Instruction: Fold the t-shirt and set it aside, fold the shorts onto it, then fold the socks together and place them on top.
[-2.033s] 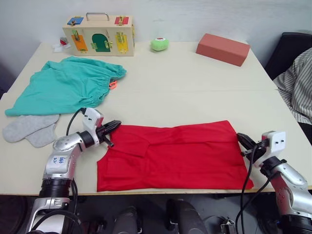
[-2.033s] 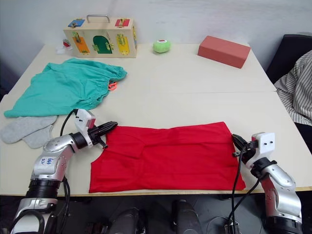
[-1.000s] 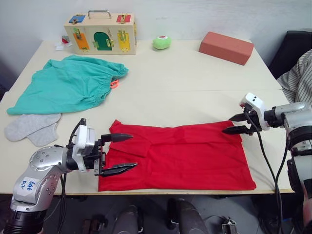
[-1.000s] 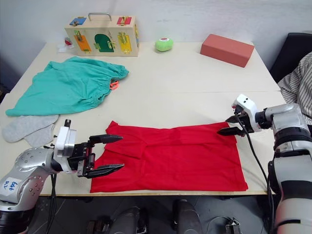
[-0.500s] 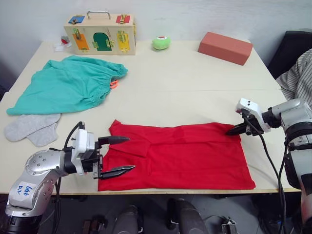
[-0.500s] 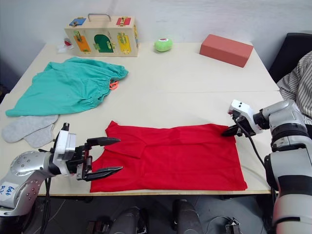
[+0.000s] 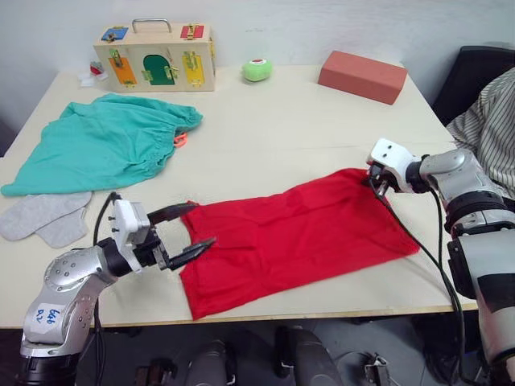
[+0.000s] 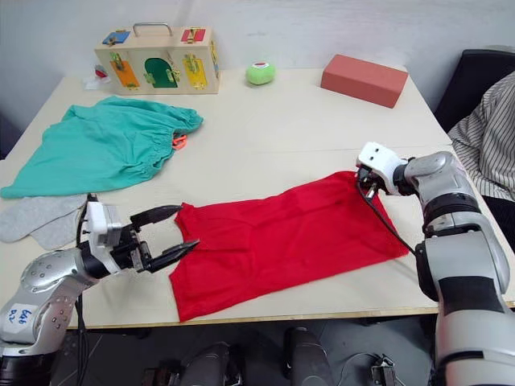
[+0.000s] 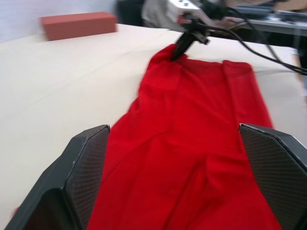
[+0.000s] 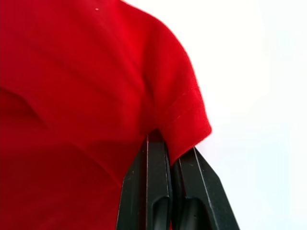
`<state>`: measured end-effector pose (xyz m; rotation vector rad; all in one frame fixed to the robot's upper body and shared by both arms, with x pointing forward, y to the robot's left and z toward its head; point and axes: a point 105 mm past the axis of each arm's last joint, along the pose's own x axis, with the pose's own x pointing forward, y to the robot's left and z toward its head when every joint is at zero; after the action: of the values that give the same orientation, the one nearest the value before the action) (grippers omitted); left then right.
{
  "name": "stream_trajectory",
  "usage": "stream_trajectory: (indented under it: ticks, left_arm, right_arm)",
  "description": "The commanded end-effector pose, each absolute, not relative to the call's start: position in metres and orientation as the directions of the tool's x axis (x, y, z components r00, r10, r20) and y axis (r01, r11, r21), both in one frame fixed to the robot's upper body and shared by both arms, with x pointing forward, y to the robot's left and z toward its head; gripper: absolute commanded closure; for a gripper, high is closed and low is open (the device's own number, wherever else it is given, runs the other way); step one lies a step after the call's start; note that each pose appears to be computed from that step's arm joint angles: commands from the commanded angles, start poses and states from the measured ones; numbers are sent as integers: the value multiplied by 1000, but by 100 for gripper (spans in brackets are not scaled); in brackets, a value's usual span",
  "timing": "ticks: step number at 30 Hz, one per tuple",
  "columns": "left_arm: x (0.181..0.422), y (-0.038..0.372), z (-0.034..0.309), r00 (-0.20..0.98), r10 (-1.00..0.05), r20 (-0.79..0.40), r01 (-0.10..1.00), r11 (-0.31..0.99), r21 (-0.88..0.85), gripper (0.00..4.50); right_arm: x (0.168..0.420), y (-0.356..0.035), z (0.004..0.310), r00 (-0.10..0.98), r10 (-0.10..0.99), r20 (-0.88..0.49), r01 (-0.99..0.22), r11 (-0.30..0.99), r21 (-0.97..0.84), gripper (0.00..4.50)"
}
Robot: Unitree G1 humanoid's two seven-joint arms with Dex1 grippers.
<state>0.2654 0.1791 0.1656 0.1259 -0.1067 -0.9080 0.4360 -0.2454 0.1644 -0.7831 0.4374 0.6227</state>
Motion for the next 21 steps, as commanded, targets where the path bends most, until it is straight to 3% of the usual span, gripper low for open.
stream_trajectory:
  ticks: [1,5,10,12,18,21]
  left_arm:
    - [268,189,170,673,-738,42,722,668,180,0]
    - [271,194,168,676,-736,30,727,673,139,0]
    - [277,194,167,637,-771,-9,767,633,105,0]
    - [292,196,170,606,-795,-39,792,598,127,0]
    - [335,197,172,570,-812,-123,819,549,167,0]
    - [352,187,159,484,-841,-241,875,456,165,0]
  right_arm:
    - [447,-240,185,805,340,-486,-588,560,-583,449]
    - [446,-233,190,800,402,-447,-599,592,-540,449]
    - [441,-248,193,804,397,-442,-589,626,-510,285]
    - [433,-272,206,829,382,-409,-551,684,-478,219]
    - [396,-306,229,774,528,-350,-609,772,-183,6]
    - [368,-318,224,731,560,-389,-606,795,6,2]
